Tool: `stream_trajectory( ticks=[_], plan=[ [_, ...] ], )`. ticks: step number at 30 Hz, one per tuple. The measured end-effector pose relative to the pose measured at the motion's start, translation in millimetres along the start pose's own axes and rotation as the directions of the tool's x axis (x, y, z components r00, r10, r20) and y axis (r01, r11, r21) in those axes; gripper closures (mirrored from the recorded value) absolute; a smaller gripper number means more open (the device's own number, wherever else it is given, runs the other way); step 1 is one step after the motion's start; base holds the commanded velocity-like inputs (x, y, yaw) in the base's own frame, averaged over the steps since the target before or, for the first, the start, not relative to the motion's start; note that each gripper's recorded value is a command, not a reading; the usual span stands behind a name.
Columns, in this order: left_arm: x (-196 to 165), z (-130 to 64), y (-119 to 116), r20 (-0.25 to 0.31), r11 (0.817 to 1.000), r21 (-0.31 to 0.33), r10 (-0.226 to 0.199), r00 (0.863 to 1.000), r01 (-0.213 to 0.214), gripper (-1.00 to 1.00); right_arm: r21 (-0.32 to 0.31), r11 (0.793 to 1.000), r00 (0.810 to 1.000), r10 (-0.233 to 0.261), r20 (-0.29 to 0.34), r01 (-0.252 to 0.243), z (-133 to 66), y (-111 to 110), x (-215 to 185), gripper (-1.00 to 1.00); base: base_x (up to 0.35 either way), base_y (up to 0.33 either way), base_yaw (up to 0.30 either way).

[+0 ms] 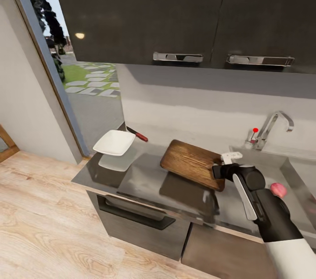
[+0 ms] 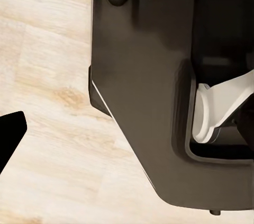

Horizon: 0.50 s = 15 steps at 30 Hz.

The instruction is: In the kitchen, take the Vidalia onion out of the sink, dice it on the chopping board with the paring knife, put the diced onion into the bowl on the countertop, then place both the paring knife and the chopping board into the sink.

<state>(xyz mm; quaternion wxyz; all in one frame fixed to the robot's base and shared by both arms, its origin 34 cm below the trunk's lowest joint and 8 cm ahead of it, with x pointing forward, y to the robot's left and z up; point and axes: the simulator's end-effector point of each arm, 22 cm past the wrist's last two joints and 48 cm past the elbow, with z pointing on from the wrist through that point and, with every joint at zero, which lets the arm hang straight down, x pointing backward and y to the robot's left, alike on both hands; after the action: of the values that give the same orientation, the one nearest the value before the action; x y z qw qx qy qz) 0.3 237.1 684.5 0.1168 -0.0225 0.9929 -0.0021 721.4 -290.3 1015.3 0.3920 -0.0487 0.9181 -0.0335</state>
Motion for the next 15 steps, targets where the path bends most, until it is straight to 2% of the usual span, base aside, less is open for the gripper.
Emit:
stream_trajectory(
  ticks=[7, 11, 13, 15],
  plan=[
    [0, 0.0, 0, -0.001, 1.000, 0.000, 0.000, 1.000, 0.000, -1.00, 0.036, 0.999, 0.999, -0.012, -0.041, 0.013, 5.2, -24, 15, 1.00, 0.039, -0.042, 0.000],
    [0, 0.0, -1, -0.002, 1.000, 0.001, 0.000, 1.000, 0.000, -1.00, 0.090, 0.995, 0.998, -0.037, -0.060, 0.042, 4.8, -52, 21, 1.00, 0.082, -0.069, 0.000],
    [0, 0.0, -1, -0.002, 1.000, 0.002, 0.000, 1.000, 0.000, -1.00, 0.070, 0.997, 0.998, -0.027, -0.062, 0.031, 6.0, -48, 22, 1.00, 0.022, -0.016, 0.000],
    [0, 0.0, -1, -0.002, 1.000, 0.002, 0.000, 1.000, 0.000, -1.00, 0.077, 0.996, 0.997, -0.033, -0.065, 0.038, 6.3, -49, 23, 1.00, 0.011, -0.008, 0.000]
  ],
)
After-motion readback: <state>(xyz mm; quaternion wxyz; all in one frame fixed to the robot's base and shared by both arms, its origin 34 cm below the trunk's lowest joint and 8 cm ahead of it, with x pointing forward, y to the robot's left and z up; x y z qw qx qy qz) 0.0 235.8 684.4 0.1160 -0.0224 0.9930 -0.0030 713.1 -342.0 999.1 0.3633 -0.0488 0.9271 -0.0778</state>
